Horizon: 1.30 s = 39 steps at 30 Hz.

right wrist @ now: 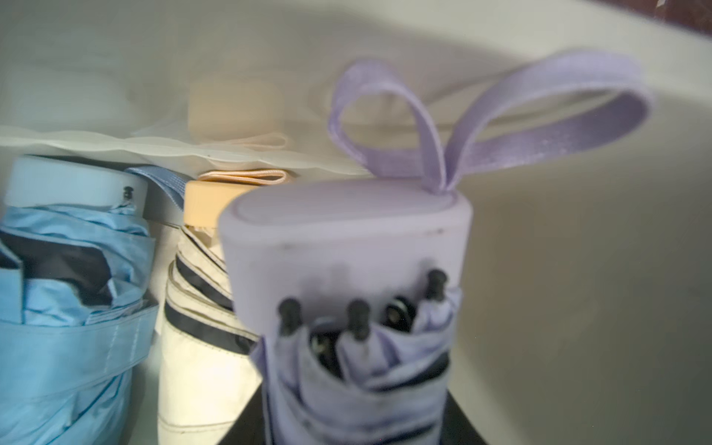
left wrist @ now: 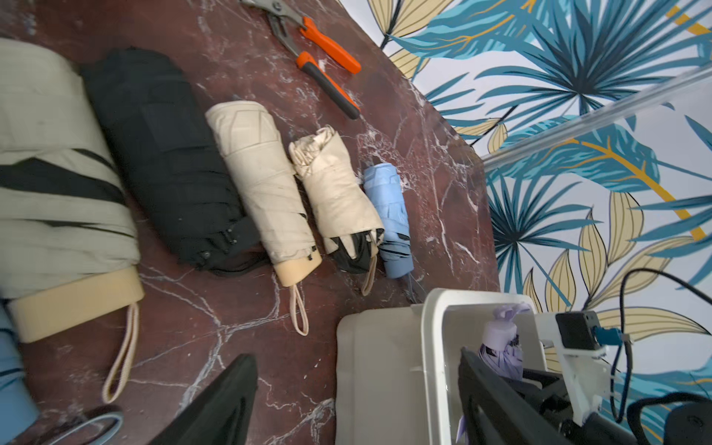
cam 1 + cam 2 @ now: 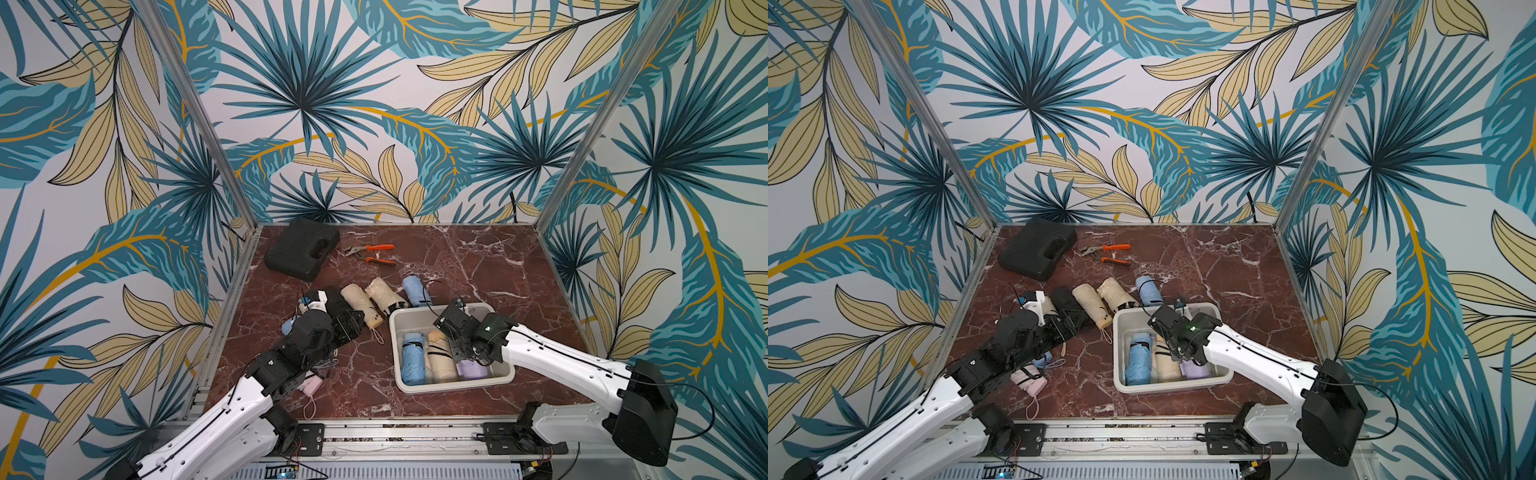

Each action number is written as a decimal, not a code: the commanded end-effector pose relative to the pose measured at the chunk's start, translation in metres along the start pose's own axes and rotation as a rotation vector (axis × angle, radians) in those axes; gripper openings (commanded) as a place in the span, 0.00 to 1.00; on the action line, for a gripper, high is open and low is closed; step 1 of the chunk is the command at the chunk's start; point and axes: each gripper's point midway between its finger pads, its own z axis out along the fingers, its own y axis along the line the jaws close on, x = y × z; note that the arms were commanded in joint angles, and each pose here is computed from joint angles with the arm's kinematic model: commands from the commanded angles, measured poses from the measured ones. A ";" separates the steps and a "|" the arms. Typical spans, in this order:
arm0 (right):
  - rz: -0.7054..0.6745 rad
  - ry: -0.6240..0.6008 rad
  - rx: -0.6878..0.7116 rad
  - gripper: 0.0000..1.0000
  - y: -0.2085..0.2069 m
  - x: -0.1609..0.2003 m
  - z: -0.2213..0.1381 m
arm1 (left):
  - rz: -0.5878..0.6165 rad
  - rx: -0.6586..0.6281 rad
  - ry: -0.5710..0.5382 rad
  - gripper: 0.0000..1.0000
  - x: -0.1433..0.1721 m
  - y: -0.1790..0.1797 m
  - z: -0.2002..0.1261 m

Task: Put the umbrella into the storage box
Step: Place the umbrella in the storage box, then pick up the umbrella from the center of the board.

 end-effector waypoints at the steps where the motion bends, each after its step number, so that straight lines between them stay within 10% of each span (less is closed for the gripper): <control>1: 0.066 -0.033 0.014 0.46 0.002 -0.003 0.012 | -0.017 -0.049 0.010 0.87 0.003 0.016 0.000; 11: 0.081 -0.152 -0.045 0.95 -0.001 -0.030 -0.017 | -0.046 -0.162 -0.021 0.99 -0.013 0.037 0.006; 23: 0.126 -0.591 -0.193 0.98 -0.025 -0.112 -0.133 | -0.122 -0.452 -0.035 1.00 -0.031 0.095 -0.015; 31: 0.157 -0.584 -0.341 0.98 0.011 -0.126 -0.133 | -0.018 -0.603 -0.079 1.00 -0.055 0.130 -0.034; 39: 0.162 -0.567 -0.335 0.98 0.018 -0.129 -0.122 | -0.351 -0.878 -0.028 1.00 -0.020 0.188 -0.071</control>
